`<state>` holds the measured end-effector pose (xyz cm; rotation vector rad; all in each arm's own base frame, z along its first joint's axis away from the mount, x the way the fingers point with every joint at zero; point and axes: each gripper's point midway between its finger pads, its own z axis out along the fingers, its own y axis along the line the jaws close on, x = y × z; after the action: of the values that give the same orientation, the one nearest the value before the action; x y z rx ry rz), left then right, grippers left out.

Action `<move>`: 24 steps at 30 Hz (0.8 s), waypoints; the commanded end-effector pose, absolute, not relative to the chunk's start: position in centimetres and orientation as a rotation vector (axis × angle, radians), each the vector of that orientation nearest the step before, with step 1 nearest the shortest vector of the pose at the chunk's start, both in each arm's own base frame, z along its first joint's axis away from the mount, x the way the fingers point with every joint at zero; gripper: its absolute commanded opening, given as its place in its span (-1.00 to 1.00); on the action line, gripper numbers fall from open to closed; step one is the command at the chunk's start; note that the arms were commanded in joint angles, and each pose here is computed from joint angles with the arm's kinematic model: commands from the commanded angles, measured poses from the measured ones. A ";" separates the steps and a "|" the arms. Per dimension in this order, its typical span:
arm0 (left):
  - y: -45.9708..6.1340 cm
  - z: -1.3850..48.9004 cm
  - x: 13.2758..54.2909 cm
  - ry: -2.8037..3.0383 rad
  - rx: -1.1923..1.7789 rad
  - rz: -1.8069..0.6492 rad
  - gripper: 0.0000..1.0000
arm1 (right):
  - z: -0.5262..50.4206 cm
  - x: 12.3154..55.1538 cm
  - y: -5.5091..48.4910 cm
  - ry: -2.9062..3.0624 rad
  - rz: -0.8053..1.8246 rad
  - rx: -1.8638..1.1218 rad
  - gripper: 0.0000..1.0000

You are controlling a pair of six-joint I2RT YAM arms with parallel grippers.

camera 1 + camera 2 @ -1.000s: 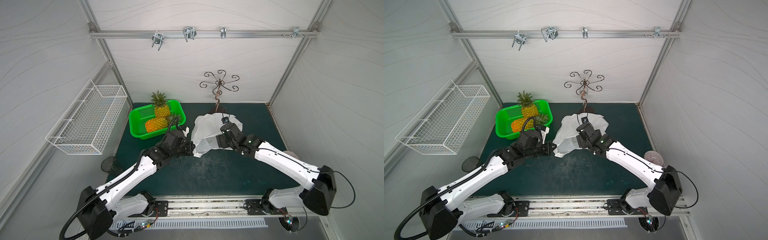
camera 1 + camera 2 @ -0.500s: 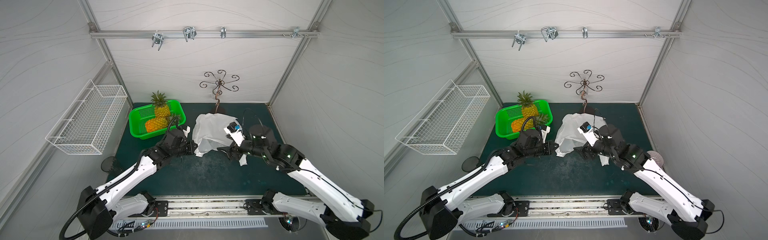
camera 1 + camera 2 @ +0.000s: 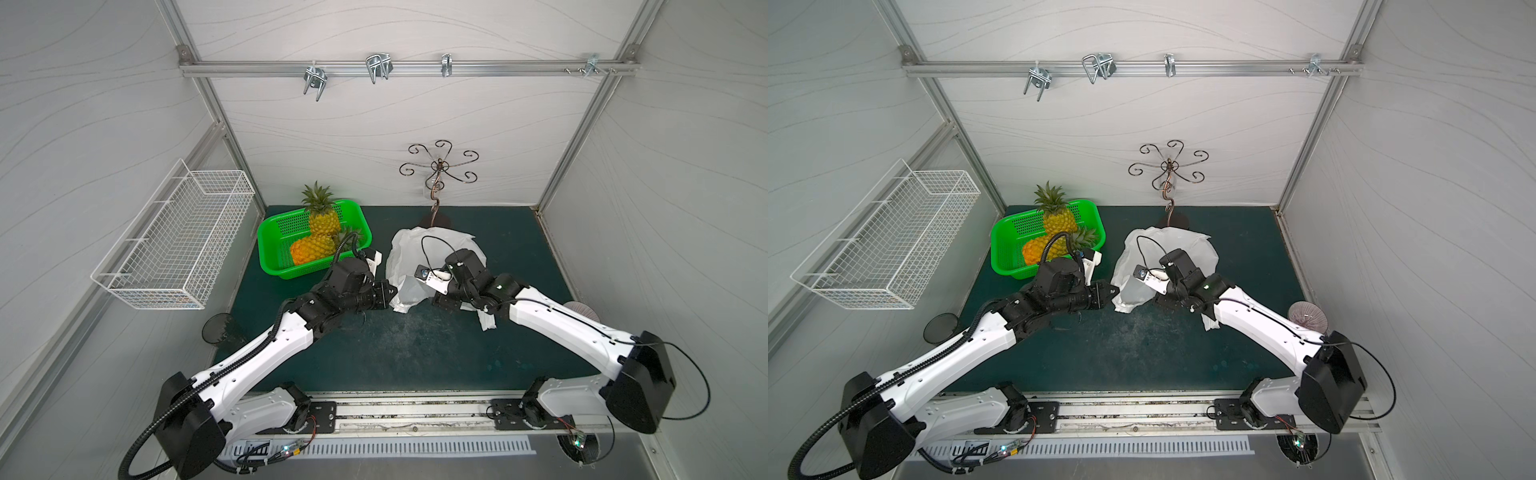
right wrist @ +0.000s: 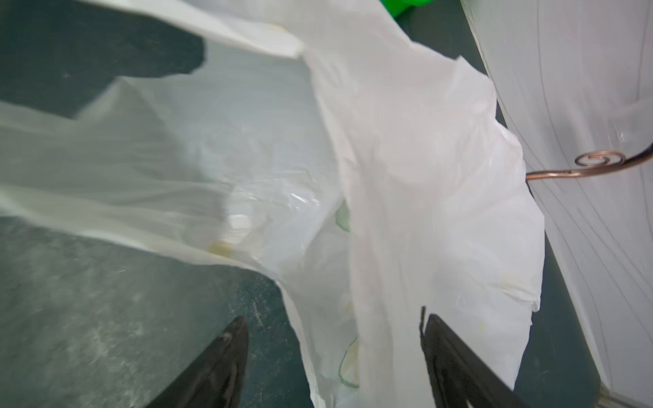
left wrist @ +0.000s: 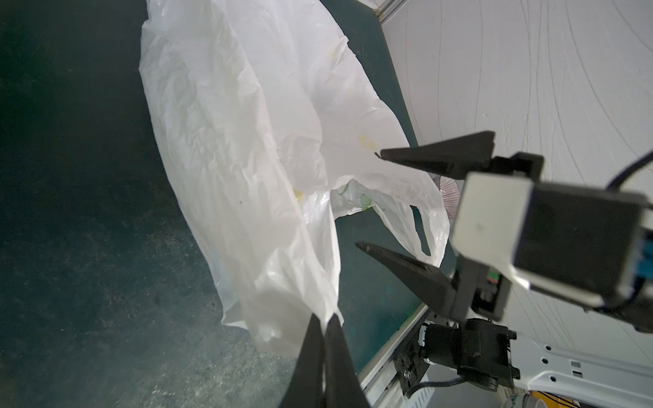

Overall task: Place the pineapple into a plastic bag & tie a knot
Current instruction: Open the plastic bag at the center of the board.

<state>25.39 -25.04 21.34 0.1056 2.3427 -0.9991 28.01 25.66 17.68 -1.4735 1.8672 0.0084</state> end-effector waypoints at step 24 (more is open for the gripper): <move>-21.3 20.8 27.1 2.371 0.043 -0.635 0.99 | 26.2 29.6 29.3 1.848 0.165 -1.283 -1.00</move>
<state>26.22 -22.20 20.16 0.0607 2.3681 -0.7530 30.51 29.05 27.43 -1.3055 1.7332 0.1182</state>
